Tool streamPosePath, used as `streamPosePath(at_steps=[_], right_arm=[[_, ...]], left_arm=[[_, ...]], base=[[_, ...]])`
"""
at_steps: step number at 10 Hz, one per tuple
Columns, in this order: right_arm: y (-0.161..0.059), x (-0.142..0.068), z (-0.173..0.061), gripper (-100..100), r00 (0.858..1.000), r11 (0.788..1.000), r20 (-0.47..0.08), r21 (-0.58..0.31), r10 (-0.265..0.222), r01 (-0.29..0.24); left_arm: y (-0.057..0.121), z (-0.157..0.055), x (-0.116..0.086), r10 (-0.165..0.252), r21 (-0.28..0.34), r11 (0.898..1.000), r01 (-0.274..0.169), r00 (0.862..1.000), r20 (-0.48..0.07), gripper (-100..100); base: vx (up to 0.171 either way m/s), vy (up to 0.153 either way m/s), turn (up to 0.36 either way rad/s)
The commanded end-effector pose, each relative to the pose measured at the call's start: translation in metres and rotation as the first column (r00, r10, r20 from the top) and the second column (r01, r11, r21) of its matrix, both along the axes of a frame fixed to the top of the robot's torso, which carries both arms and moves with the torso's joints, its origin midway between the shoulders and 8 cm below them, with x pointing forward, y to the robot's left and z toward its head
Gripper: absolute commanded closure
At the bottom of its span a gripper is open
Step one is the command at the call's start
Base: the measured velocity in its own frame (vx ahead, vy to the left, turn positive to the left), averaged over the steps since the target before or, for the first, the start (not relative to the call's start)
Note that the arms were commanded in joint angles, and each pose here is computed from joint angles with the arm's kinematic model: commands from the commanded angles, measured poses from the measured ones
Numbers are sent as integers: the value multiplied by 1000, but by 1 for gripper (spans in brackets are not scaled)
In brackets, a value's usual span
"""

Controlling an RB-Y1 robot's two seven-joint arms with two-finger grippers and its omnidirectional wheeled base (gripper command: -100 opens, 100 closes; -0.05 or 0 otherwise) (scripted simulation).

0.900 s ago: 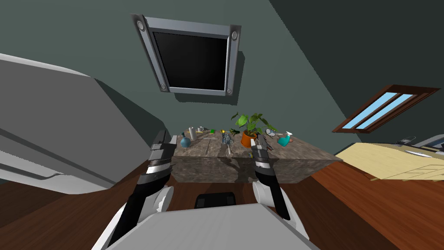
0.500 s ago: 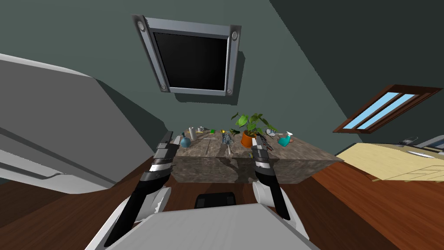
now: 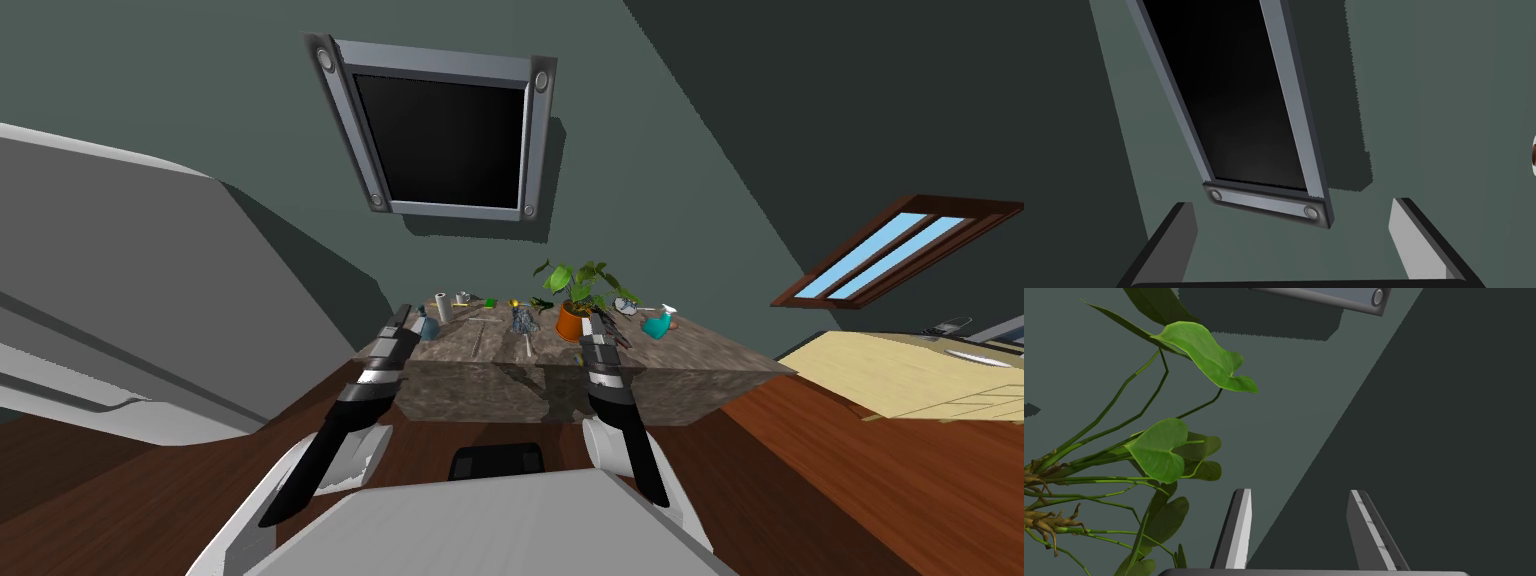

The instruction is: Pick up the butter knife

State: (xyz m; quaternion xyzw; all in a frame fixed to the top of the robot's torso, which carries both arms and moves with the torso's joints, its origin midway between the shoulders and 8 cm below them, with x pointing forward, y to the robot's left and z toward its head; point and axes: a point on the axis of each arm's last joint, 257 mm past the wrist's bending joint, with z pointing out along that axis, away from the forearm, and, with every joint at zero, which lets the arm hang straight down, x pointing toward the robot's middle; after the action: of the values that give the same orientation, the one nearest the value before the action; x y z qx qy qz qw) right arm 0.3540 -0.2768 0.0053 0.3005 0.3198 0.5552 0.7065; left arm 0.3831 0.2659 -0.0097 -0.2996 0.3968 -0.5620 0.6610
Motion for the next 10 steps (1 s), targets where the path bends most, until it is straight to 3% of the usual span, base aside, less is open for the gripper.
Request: streamPosePath(at_steps=[1,6,9,10], right_arm=[[0,0,0,0,1000,1000,0,0,0,0],[0,0,0,0,1000,1000,0,0,0,0],[0,0,0,0,1000,1000,0,0,0,0],[0,0,0,0,1000,1000,0,0,0,0]], left_arm=[[3,-9,12,-14,-22,1000,13,999,-42,-100],[16,-36,41,-44,-108,994,28,988,-147,-100],[28,-53,61,-62,-184,983,22,975,-214,-100],[28,-54,61,-61,-184,983,21,974,-217,-100]], base=[[10,-11,8],[11,-16,7],[10,-17,5],[8,-12,4]])
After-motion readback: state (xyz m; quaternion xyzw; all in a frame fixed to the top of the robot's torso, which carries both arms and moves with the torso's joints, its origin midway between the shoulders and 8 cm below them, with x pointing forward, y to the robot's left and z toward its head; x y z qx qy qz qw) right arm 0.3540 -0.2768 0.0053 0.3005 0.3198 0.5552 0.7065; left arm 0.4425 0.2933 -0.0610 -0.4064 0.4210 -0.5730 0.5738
